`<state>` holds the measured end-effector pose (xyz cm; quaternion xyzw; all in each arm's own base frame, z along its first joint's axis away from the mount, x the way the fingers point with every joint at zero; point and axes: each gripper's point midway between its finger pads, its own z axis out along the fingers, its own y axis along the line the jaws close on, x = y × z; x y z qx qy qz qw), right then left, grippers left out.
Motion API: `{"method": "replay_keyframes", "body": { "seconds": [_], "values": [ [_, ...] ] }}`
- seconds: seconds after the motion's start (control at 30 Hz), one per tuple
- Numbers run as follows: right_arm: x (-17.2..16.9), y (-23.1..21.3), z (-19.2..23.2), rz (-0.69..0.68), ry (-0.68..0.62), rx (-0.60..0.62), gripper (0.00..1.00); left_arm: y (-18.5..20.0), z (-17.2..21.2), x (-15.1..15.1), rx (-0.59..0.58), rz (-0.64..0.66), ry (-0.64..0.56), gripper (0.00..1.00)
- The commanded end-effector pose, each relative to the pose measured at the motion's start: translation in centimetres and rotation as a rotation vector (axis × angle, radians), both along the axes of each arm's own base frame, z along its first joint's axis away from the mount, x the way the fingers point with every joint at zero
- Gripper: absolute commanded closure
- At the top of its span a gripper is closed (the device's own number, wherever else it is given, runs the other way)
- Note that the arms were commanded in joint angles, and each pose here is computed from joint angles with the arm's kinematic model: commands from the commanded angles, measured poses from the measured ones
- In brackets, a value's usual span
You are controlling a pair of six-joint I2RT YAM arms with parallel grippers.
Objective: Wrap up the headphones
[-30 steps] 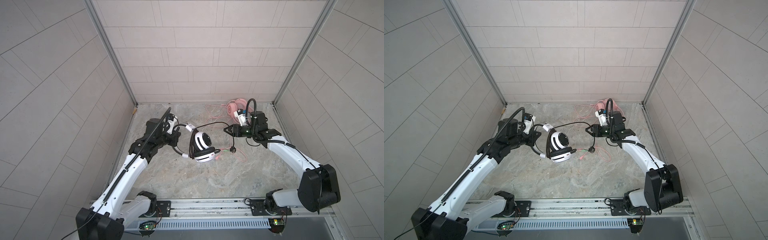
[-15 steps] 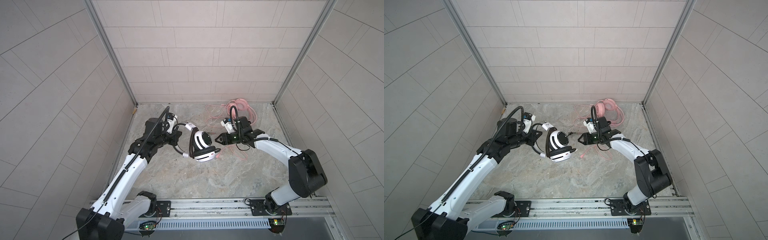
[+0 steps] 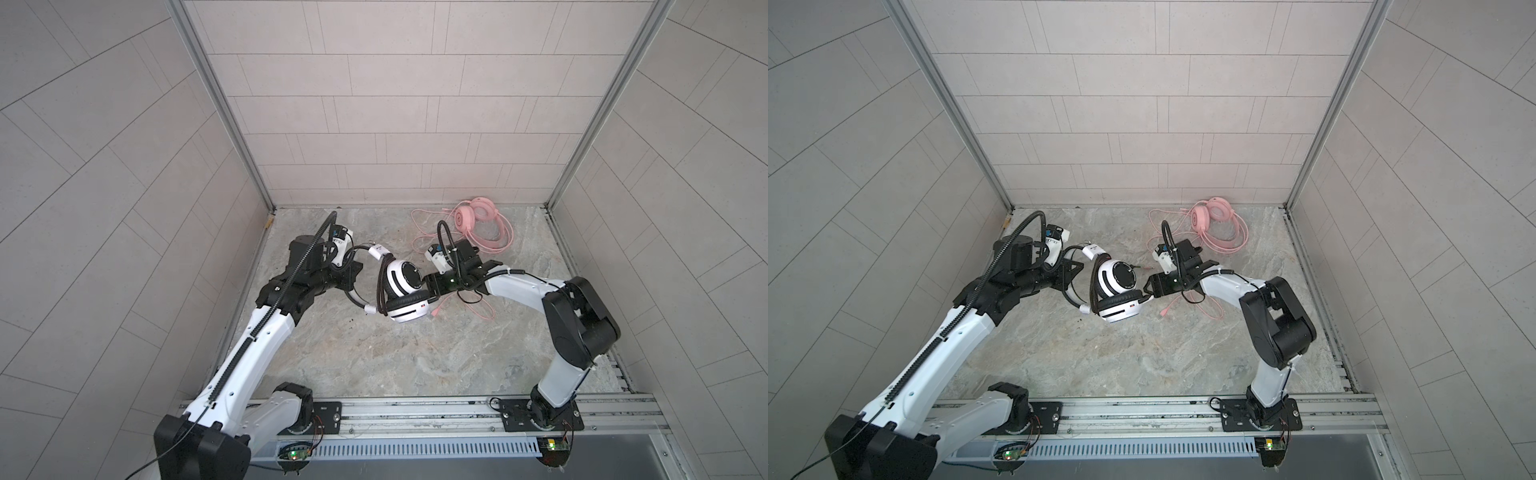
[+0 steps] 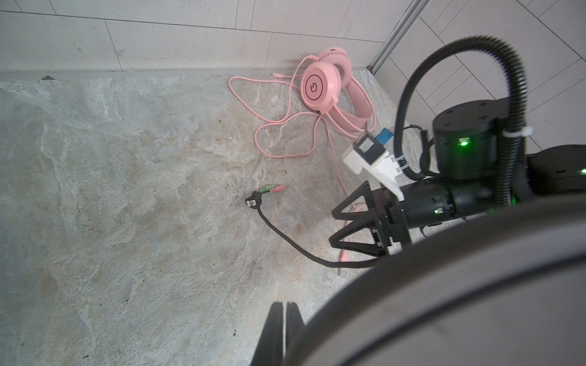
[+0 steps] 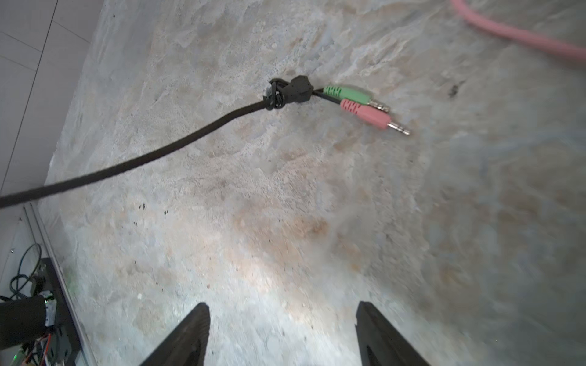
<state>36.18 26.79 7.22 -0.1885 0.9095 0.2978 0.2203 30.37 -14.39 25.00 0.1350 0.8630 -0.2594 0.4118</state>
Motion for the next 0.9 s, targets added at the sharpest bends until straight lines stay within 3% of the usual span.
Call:
{"method": "replay_keyframes", "body": {
  "seconds": [0.0, 0.2, 0.4, 0.87],
  "values": [
    [1.9, 2.0, 0.8, 0.055, -0.09, 0.036, 0.2, -0.4, 2.9, 0.4, -0.081, -0.007, -0.071, 1.0],
    [4.8, 3.9, 0.7, 0.136, -0.209, 0.035, 0.19, 0.0, 2.6, 0.9, -0.111, 0.003, -0.05, 1.0],
    [5.2, 4.1, -0.6, 0.254, -0.275, -0.071, 0.2, 0.4, 2.4, 1.5, -0.145, 0.014, -0.034, 1.0],
    [8.2, 8.2, 0.5, 0.301, -0.353, -0.049, 0.19, 0.2, 1.9, 2.2, -0.208, -0.011, 0.011, 1.0]
  ]
}}
